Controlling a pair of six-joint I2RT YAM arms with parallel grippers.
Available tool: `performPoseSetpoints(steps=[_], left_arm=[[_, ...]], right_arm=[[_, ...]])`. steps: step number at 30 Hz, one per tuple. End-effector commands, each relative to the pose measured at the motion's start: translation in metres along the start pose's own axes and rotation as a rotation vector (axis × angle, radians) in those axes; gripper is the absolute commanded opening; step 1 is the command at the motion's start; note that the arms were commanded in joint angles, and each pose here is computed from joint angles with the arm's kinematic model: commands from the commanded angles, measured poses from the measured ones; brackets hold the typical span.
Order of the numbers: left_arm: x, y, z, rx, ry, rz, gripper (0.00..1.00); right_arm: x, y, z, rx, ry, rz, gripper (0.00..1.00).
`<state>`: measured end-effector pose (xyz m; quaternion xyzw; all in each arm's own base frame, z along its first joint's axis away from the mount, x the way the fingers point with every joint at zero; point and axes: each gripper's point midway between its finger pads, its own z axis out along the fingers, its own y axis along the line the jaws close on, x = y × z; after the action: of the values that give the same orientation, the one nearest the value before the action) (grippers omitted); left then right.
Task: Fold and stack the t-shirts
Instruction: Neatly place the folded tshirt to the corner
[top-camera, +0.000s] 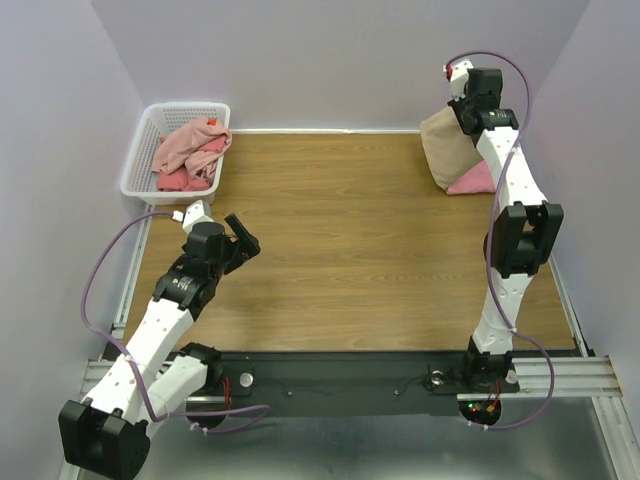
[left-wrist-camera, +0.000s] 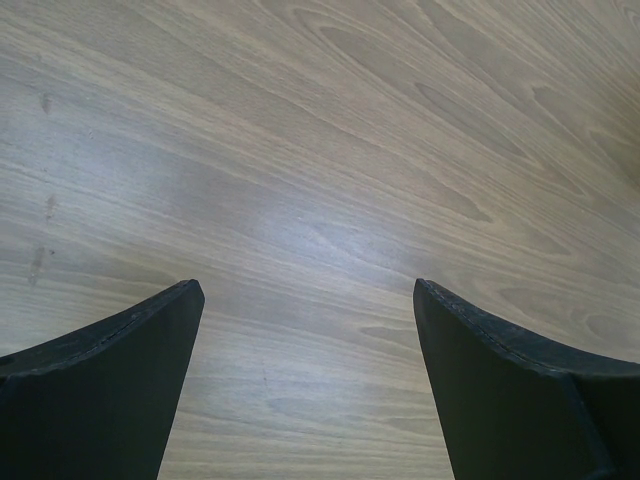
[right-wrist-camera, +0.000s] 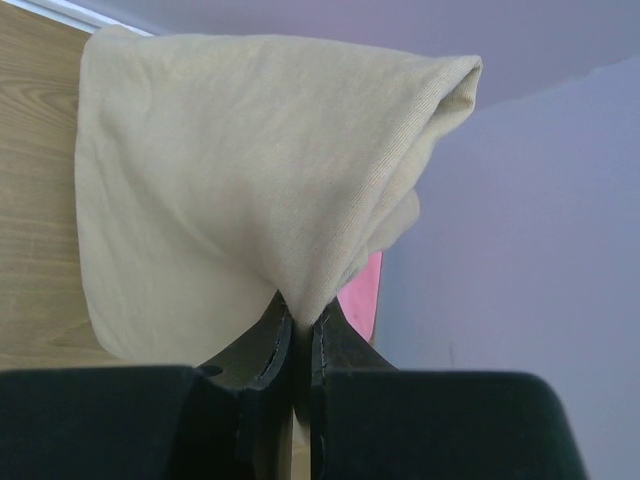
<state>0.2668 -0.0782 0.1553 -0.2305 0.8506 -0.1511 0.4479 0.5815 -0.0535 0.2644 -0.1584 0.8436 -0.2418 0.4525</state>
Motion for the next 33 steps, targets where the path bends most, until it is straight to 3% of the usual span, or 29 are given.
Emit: performPoseSetpoints(steps=[1, 20, 33], left_arm=[[-0.023, -0.012, -0.003, 0.020, -0.069, -0.006, 0.98], [-0.019, -0.004, 0.005, -0.033, -0.047, 0.001, 0.99], [-0.014, 0.001, 0.012, -0.070, -0.020, 0.012, 0.98]], right_arm=[[-0.034, -0.043, -0.023, 0.100, -0.107, 0.058, 0.01], [0.035, -0.047, 0.060, 0.093, 0.031, 0.024, 0.01], [0.084, -0.073, 0.111, 0.244, 0.114, 0.037, 0.01]])
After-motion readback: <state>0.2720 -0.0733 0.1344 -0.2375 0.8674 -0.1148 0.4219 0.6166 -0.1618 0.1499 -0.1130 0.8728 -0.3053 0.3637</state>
